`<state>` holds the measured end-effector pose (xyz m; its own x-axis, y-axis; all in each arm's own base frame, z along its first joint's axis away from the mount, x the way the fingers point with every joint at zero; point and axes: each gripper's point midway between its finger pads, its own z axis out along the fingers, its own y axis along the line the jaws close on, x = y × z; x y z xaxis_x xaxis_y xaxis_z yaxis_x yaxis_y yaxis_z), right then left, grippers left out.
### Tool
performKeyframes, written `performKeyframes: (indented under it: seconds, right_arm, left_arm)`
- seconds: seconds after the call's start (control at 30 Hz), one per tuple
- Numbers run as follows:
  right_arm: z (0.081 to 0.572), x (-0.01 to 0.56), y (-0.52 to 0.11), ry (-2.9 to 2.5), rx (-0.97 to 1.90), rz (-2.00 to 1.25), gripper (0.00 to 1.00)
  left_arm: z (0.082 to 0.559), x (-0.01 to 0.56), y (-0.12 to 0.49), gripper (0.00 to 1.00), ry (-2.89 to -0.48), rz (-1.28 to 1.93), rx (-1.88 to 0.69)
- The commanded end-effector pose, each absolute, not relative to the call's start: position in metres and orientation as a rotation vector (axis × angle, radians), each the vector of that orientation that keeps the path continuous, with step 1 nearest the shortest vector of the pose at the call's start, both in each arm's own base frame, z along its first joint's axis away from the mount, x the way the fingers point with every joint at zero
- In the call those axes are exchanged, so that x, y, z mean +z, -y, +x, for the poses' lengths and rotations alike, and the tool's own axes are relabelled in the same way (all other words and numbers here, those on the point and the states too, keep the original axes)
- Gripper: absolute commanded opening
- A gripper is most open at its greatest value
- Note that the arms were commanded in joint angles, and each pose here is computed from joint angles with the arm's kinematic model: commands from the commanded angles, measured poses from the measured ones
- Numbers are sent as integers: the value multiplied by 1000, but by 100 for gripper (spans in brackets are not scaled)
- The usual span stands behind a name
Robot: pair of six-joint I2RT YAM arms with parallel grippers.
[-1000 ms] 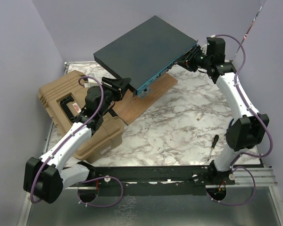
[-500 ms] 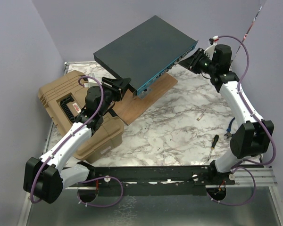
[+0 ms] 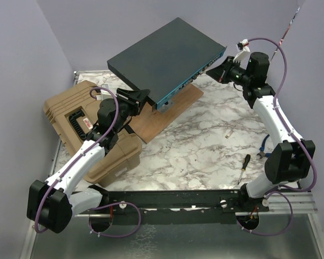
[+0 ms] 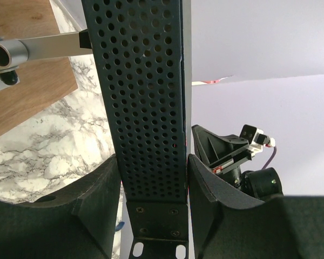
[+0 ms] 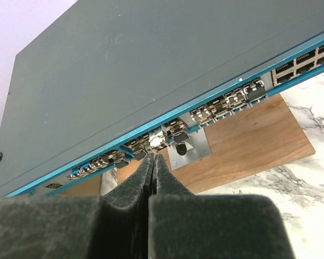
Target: Insert the plug into the switch port
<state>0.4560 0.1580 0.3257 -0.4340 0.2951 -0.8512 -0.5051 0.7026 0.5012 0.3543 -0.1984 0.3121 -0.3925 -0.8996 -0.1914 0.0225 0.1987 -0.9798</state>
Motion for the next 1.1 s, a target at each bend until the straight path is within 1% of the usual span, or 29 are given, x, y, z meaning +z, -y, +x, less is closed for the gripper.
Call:
performKeyframes:
  seconds: [0.0, 0.43, 0.87, 1.07]
  right_arm:
    - [456, 332, -168, -1761, 949, -240, 1]
    - [463, 312, -179, -1831, 949, -234, 1]
    - [476, 322, -187, -1793, 949, -229, 1]
    - [481, 324, -202, -1786, 971, -262, 0]
  left_arm:
    - [349, 300, 188, 0, -1654, -847, -1228]
    - [350, 300, 188, 0, -1653, -846, -1227]
    - [349, 301, 190, 0, -1658, -838, -1235]
    - [347, 299, 190, 0, -1666, -834, -1239]
